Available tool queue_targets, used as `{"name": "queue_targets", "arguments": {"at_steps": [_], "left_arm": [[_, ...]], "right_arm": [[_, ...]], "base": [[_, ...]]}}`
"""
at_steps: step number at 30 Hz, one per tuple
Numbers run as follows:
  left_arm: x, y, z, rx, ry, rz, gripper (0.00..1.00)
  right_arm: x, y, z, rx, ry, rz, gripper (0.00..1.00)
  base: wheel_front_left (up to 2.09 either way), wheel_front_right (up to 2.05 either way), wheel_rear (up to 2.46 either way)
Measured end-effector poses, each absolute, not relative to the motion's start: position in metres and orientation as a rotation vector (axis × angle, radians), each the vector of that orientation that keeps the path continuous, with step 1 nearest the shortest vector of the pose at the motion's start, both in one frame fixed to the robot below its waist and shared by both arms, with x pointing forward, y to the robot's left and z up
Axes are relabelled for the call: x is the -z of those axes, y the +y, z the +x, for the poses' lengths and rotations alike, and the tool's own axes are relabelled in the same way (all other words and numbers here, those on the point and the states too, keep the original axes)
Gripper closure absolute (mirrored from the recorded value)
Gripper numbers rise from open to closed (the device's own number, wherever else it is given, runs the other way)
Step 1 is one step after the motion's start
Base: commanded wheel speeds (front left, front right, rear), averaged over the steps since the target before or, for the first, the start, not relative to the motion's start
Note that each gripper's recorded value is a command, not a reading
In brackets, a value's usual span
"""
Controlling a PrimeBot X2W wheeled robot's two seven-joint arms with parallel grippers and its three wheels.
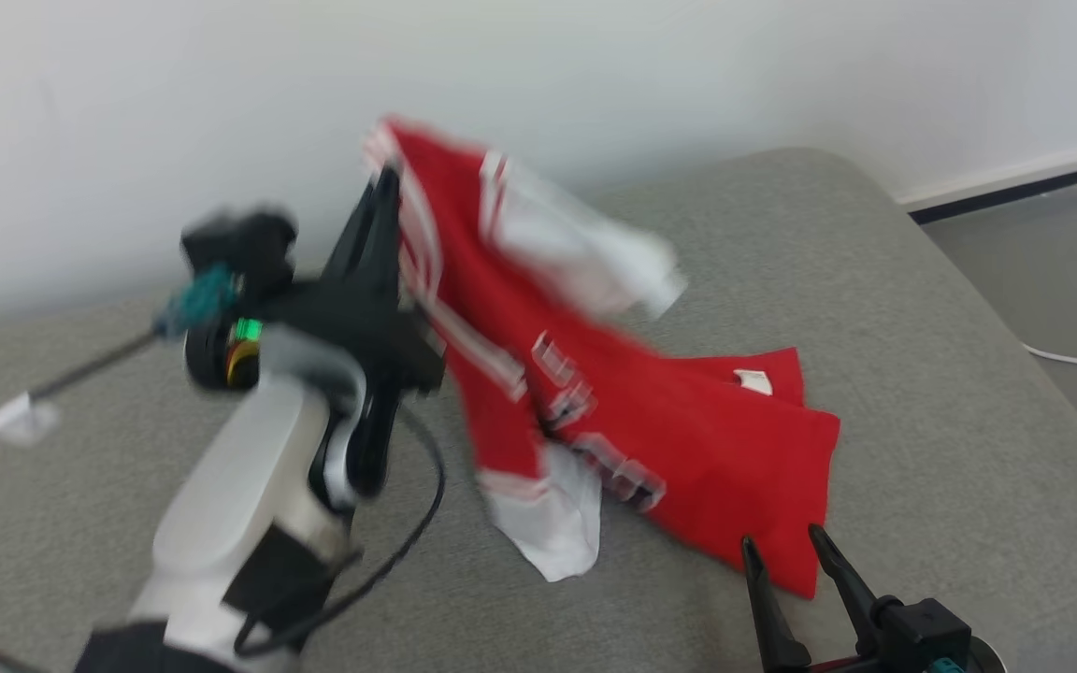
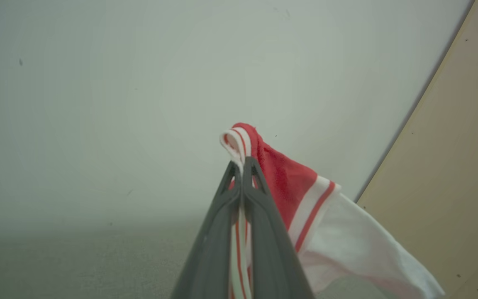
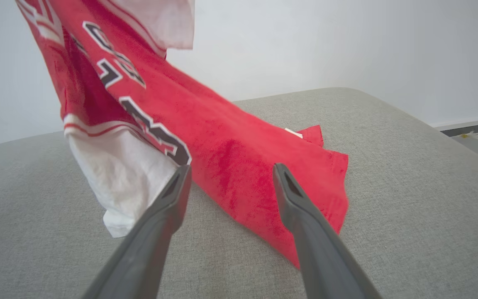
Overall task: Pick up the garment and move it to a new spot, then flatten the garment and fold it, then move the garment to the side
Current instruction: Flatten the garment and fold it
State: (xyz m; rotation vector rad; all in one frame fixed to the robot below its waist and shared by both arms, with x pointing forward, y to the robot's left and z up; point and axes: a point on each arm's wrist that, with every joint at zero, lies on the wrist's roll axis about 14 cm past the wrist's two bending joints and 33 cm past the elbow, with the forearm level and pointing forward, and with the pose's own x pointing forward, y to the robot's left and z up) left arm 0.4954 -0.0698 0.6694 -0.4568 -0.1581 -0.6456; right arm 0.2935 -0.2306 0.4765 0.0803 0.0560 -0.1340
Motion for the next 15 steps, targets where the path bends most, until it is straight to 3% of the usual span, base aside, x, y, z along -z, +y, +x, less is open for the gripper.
{"name": "queue_targets", "arguments": {"at_steps": [5,15], "left_arm": [[-0.580,0.003,0.491,0.427,0.014,-0.488,1.00],[-0.479,0.096,0.440,0.114,0.208,-0.614,1.00]], "right_arm": [[-0.478,-0.218,0.305,0.083,0.056,0.074,0.00],[-0.475,-0.196,0.320,0.007,0.073,0.077,0.00]], "base": [[0.00,0.00,0.00],[0.00,0.00,0.00]]}}
